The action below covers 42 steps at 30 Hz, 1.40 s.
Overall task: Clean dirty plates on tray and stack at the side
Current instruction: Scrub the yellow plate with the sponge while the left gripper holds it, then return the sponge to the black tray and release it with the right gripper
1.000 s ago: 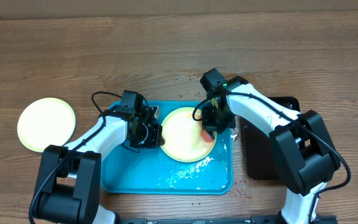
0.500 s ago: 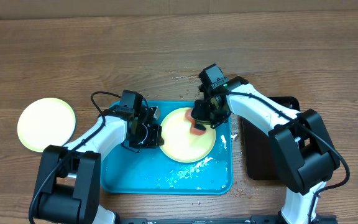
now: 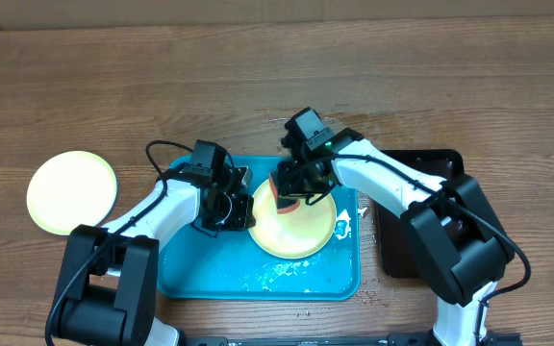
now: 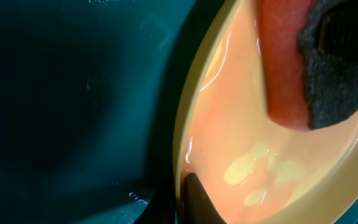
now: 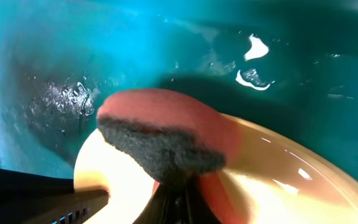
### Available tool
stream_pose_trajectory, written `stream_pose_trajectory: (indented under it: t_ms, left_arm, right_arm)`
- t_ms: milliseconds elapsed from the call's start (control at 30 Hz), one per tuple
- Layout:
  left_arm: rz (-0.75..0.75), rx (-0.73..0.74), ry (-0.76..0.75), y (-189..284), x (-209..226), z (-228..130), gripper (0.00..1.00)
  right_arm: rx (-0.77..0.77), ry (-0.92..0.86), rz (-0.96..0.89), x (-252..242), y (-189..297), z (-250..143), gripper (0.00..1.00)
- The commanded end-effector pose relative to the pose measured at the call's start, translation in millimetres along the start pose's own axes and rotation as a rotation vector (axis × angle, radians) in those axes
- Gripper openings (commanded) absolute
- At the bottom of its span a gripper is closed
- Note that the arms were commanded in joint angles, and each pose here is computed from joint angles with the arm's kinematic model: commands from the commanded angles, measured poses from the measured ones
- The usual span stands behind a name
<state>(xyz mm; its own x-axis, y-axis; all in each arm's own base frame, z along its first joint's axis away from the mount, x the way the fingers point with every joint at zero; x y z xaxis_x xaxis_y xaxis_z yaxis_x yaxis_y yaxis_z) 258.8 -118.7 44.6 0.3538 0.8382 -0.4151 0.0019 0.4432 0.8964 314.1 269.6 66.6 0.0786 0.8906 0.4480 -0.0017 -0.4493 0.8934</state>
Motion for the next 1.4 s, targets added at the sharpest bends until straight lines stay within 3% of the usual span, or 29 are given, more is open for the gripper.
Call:
stream_pose_trajectory:
  t_ms: [0,333,433,633,767,933,1033,1300,1367]
  left_arm:
    - [0.001,0.058,-0.050,-9.4,-3.2,-13.7,0.04]
    - [0.003,0.051,-0.044,-9.4,-2.7,-12.4,0.04]
    - [0.011,0.043,-0.029,-9.3,-1.5,-10.7,0.05]
    - [0.013,0.028,-0.029,-9.5,-1.3,-7.6,0.04]
    - [0.013,0.025,-0.023,-9.5,-1.2,-7.0,0.04]
    - [0.013,0.020,-0.024,-9.5,-1.2,-6.0,0.04]
    - [0.013,0.020,-0.024,-9.5,-1.2,-6.0,0.04]
    - [0.014,0.009,-0.030,-9.5,-1.0,-3.9,0.04]
    - [0.009,0.003,-0.032,-9.5,-1.7,-2.6,0.04]
  right_arm:
    - [-0.031,-0.056,-0.066,-16.3,-5.3,7.0,0.04]
    - [-0.041,-0.276,-0.358,-103.7,26.7,19.8,0.04]
    - [0.022,-0.233,-0.383,-111.8,30.9,11.6,0.04]
    - [0.239,0.063,-0.153,-73.3,26.7,-21.0,0.04]
    - [0.251,0.132,-0.043,-43.0,33.5,-32.9,0.04]
    - [0.158,0.173,0.016,-11.7,63.6,-31.1,0.04]
    - [0.046,0.095,-0.022,-6.3,89.4,-19.6,0.04]
    - [-0.202,-0.168,-0.275,-48.8,165.0,5.2,0.04]
    - [-0.264,-0.308,-0.400,-77.1,193.2,7.2,0.04]
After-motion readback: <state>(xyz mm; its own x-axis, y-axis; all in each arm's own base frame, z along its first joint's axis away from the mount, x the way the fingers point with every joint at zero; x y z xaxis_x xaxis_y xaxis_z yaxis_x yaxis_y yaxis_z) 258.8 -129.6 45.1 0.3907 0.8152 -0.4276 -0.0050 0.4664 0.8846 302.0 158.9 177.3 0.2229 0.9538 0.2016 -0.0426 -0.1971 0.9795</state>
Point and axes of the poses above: each gripper's point midway between its finger pads, its own y axis back along the fingers, its own x axis along the line the jaws close on, z = x × y, the point moved 5 cm from there along y, back along the fingers, and after that the axes turned 14 degrees about -y, right-handed, at the moved point
